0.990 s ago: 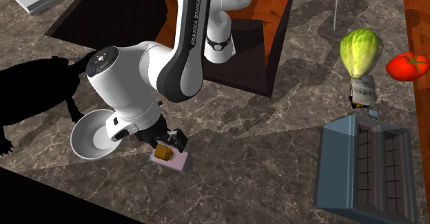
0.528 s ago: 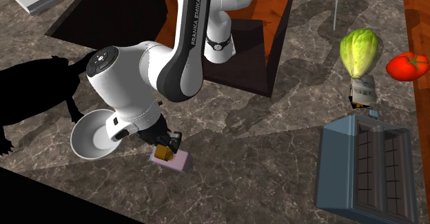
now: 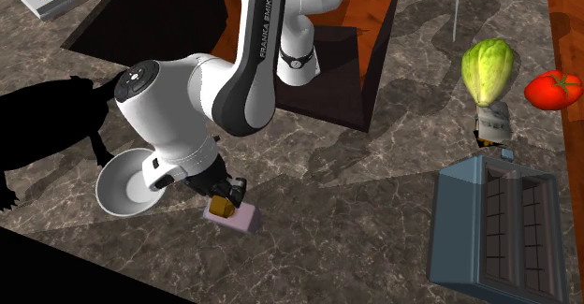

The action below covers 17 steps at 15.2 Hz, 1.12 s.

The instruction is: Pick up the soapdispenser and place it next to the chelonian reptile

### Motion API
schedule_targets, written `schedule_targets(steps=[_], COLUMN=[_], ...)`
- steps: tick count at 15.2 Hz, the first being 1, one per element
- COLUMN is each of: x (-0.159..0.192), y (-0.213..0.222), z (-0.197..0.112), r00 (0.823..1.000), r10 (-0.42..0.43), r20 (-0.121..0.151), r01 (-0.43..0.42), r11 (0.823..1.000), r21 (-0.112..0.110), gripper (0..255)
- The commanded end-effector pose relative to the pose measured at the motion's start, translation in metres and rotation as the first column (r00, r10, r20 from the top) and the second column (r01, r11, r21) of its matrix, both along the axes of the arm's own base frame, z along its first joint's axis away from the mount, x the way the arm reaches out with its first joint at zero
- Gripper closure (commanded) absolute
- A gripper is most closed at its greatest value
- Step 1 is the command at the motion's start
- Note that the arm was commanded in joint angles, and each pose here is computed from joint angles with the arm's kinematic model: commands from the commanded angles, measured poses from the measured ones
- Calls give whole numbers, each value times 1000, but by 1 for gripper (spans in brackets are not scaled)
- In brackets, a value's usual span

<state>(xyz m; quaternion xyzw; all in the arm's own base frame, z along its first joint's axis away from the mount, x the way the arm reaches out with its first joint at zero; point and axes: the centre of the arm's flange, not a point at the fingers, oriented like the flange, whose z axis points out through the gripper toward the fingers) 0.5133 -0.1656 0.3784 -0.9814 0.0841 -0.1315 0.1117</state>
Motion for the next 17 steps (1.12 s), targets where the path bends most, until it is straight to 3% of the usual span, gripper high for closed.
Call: schedule_targets(steps=[1, 17], x=[0, 0], y=[0, 0], z=[10, 95], r00=[1000, 1000], r10=[0, 0], r20=[0, 0], r01=[0, 0], r11=[1000, 1000], r21=[0, 0], gripper=[255, 255])
